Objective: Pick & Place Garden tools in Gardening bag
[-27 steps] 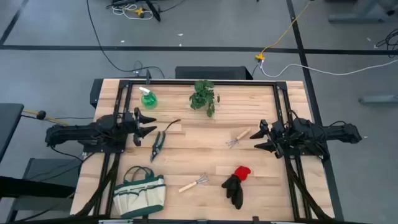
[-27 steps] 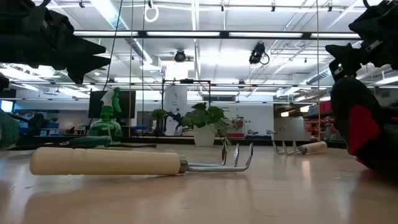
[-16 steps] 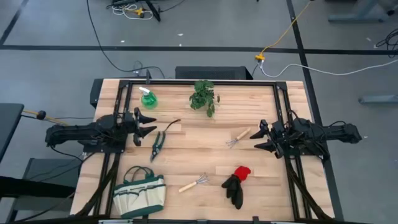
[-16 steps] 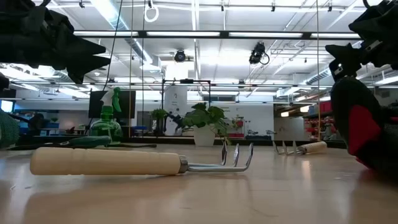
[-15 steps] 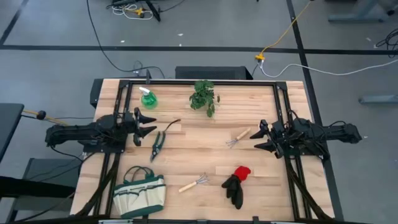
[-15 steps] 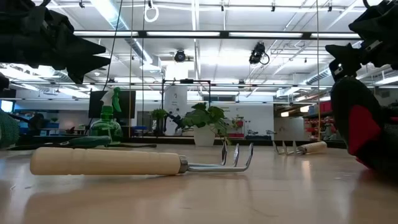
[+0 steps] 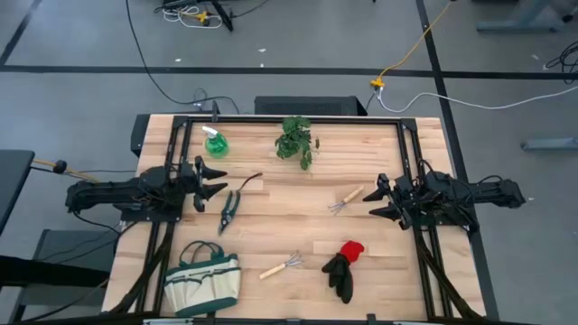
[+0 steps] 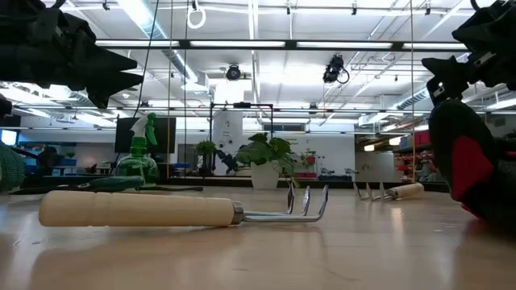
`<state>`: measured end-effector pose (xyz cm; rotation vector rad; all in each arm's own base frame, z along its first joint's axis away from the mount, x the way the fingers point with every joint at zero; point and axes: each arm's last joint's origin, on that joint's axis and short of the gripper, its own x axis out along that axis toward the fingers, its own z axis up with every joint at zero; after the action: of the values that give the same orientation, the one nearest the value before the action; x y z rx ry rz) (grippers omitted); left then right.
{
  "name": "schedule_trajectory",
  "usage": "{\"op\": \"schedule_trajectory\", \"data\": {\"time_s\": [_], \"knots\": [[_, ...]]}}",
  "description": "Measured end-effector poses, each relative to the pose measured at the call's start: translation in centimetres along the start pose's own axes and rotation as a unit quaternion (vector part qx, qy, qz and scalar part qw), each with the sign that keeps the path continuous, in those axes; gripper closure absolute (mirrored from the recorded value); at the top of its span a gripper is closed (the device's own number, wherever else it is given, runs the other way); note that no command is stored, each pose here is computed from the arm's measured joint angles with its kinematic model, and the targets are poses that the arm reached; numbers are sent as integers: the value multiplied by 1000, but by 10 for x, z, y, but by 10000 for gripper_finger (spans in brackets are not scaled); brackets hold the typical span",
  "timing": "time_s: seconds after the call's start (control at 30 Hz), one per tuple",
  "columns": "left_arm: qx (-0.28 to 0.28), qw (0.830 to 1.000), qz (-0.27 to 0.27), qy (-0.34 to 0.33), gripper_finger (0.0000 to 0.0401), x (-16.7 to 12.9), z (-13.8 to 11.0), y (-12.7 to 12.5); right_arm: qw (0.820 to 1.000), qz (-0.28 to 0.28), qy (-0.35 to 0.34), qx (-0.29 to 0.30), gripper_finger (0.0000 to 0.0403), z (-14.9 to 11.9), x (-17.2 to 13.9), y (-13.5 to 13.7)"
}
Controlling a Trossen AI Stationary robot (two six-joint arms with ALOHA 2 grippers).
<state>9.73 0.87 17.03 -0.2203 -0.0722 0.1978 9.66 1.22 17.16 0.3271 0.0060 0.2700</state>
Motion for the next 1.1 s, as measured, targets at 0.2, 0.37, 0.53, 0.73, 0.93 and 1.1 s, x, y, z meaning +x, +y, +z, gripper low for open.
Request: {"op": "schedule_trajectory", "data": {"time_s": [0.2,0.37,0.53,0.73,0.93,1.1], "knots": [[0,1000,0,0,204,0,0,0,1000,0,0,0,183,0,0,0],[0,1000,0,0,204,0,0,0,1000,0,0,0,183,0,0,0],[-2,1000,1,-16,204,0,3,0,1000,1,-2,-8,183,0,0,0],[-4,1000,-3,-24,204,0,5,-1,998,0,-2,-63,183,0,0,0],[-24,998,-5,-51,204,-1,10,-2,997,0,-16,-78,183,3,0,1],[-50,998,-28,-8,204,-3,14,-4,997,1,-19,-78,183,3,0,1]]}}
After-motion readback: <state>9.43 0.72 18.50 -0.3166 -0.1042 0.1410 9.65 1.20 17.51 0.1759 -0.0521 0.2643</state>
